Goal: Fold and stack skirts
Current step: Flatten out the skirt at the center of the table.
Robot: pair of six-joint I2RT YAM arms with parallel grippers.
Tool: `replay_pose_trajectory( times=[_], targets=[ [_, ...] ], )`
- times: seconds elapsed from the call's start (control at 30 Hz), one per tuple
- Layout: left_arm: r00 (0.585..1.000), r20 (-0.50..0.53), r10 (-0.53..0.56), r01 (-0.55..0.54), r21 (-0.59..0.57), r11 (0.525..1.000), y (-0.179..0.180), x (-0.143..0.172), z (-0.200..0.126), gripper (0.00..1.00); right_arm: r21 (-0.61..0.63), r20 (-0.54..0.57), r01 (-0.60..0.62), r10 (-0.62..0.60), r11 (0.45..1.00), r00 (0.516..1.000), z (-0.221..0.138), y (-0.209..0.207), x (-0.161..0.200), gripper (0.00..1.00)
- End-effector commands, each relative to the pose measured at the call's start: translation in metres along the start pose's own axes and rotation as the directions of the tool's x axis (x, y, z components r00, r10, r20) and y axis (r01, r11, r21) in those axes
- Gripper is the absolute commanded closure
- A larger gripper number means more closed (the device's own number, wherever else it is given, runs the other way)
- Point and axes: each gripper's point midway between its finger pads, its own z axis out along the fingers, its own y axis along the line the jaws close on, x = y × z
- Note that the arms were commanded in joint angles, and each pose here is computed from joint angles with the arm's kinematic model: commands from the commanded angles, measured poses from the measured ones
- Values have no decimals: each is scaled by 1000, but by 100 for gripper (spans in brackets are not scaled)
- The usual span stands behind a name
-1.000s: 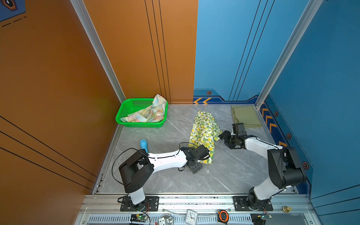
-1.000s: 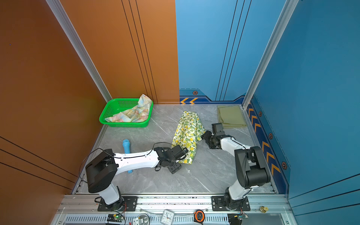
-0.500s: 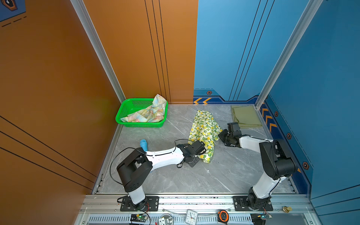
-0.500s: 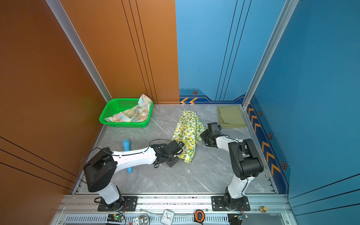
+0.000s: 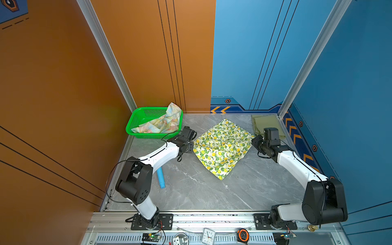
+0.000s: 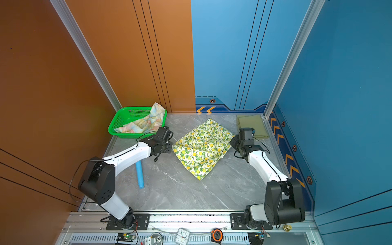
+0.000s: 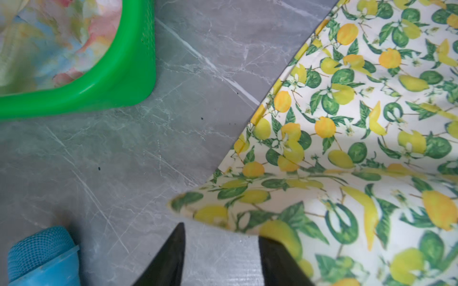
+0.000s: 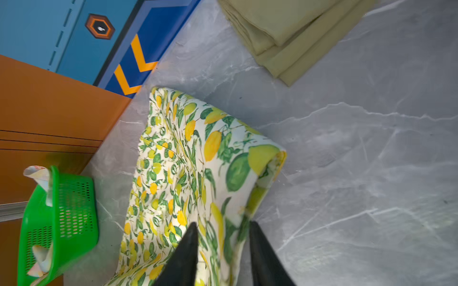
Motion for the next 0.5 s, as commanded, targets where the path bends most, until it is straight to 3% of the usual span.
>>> replay_pose_trajectory(
  times=[0.0,0.1,0.2,0.47],
  targets=[
    [1000,-10,-4,4,-7,1000,-7,-4,-11,18,60,-47,92,-89,994,995,-12,-18,16,30],
    [1000,-16,-27,27,7,1000,-9,-2,-18,10,69,-28,117,-116,991,993,-24,-24,17,25],
    [1000,-7,-10,11,40,999,-21,3,-29,9,81,-36,147,-144,986,989,-30,-27,18,25],
    [977,25,212,-213,139,967,-95,46,-61,11,94,-97,144,-135,985,986,-23,-40,20,27]
  ],
)
